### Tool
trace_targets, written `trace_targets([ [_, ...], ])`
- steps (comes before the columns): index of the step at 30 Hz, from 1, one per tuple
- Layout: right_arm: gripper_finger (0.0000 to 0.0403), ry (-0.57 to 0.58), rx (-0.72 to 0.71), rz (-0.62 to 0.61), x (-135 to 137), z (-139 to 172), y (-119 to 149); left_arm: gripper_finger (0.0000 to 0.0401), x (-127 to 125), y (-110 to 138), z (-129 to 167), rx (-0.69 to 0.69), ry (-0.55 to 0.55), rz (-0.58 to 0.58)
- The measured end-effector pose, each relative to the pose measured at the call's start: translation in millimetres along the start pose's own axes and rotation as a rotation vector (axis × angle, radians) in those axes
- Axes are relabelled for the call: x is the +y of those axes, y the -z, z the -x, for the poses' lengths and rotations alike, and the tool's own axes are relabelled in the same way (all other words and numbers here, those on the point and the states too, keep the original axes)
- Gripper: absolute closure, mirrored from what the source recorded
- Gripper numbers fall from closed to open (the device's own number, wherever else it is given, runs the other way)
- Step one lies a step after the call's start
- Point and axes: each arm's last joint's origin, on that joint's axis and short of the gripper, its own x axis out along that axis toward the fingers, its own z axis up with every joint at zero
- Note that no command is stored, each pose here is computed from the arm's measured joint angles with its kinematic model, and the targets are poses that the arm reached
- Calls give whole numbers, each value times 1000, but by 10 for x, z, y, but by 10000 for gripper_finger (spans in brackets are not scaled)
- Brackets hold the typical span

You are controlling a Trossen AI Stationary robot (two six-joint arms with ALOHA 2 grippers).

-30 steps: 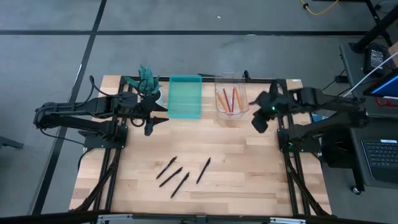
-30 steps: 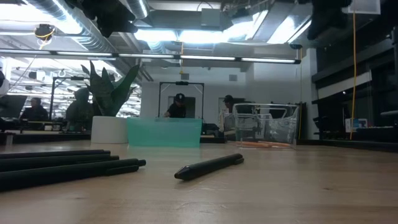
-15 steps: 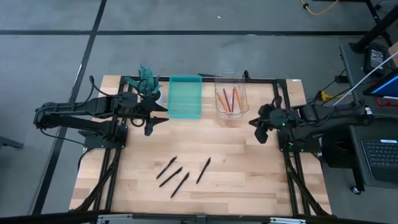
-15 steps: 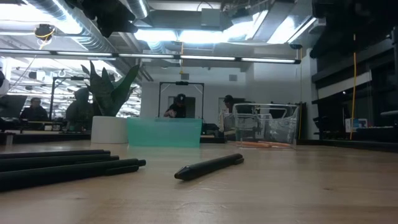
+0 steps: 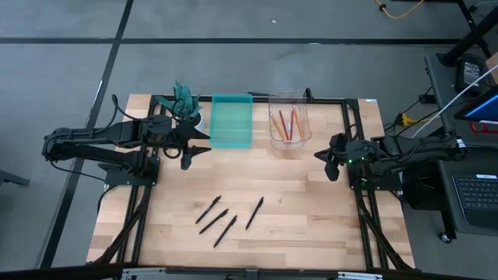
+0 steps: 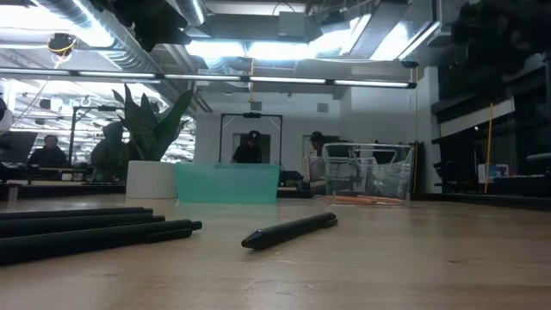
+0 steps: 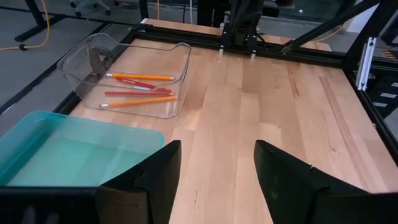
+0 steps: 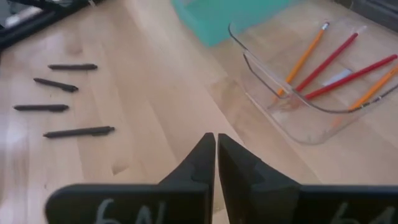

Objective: Sort pens & pencils
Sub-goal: Put the black pen into the green bin

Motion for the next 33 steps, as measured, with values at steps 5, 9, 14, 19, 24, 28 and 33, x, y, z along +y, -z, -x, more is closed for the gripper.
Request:
trace_targets([
  [5, 382, -8, -13, 0, 6, 3, -11, 203, 0, 2, 1, 2, 0, 36],
  [9, 382, -7, -11, 1, 6, 2, -11, 203, -1, -6, -8, -4, 1, 51],
  [14, 382, -6, -12, 3, 6, 2, -11, 203, 12, -4, -56, -1, -52, 57],
  [19, 382, -6, -12, 26, 6, 1, -11, 203, 11, -1, -66, 4, -51, 58],
  [24, 382, -6, -12, 28, 6, 1, -11, 203, 4, -19, -91, -10, -33, 99],
  [28, 382, -6, -12, 28, 6, 1, -11, 203, -34, -139, -136, -68, 36, 161],
  [33, 382, -6, -13, 28, 6, 1, -12, 203, -122, -197, -302, 0, 44, 163],
])
